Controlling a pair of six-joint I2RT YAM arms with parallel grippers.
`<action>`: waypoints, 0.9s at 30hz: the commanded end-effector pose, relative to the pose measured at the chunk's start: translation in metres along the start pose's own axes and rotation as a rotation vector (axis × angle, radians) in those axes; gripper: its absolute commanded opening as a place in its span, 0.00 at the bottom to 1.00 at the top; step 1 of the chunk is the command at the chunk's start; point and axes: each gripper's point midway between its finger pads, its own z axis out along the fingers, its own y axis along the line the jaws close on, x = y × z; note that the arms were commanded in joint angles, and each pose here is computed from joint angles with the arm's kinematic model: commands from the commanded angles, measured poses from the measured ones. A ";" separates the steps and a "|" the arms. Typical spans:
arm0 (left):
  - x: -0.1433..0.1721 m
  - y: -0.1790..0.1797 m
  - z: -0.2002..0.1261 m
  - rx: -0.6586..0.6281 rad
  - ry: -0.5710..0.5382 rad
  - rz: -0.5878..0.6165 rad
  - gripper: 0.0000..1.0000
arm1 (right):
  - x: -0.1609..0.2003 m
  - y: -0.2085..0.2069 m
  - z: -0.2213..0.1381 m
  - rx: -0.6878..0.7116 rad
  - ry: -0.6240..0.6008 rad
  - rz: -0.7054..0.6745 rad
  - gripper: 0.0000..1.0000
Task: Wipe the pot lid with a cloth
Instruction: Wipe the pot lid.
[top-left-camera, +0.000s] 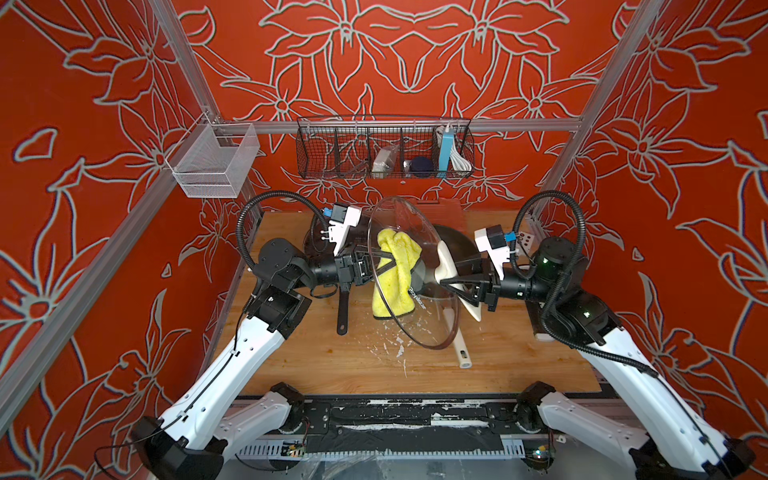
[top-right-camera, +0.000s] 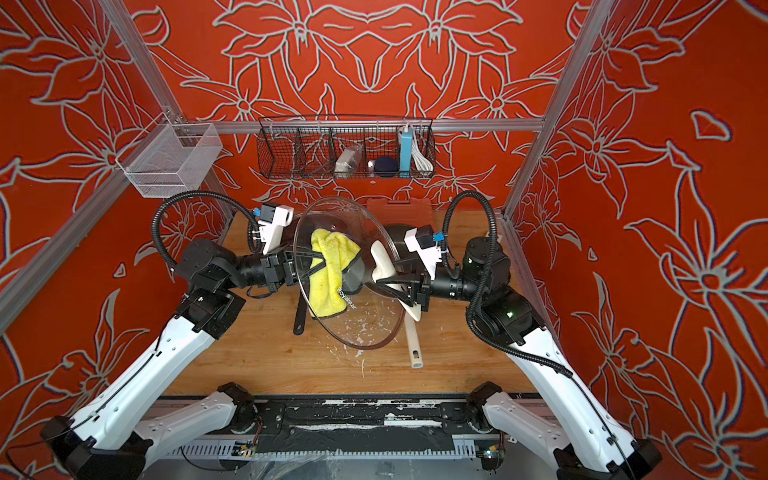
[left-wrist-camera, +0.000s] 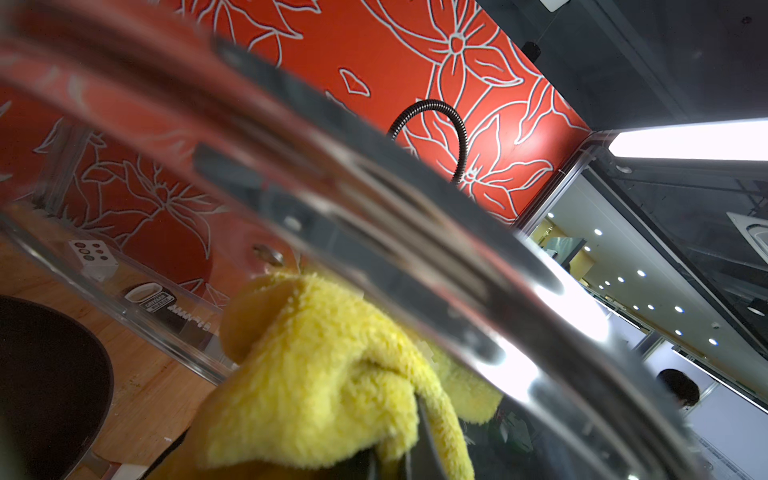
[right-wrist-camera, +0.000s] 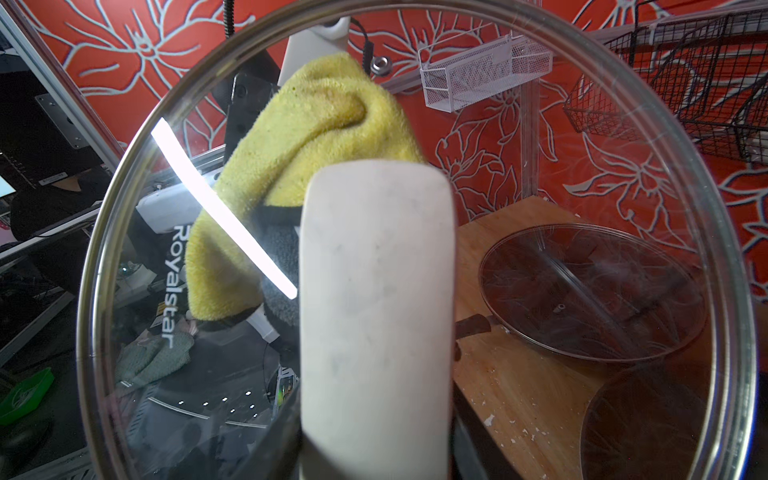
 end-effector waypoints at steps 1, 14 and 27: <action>-0.031 -0.033 0.001 0.053 -0.061 0.172 0.00 | -0.024 0.036 -0.008 -0.135 -0.070 -0.155 0.00; -0.044 -0.022 0.022 0.135 -0.044 0.131 0.00 | -0.024 0.040 -0.002 -0.214 -0.057 -0.131 0.00; -0.026 -0.022 0.043 0.218 0.030 0.157 0.00 | -0.022 0.046 0.000 -0.270 -0.048 -0.134 0.00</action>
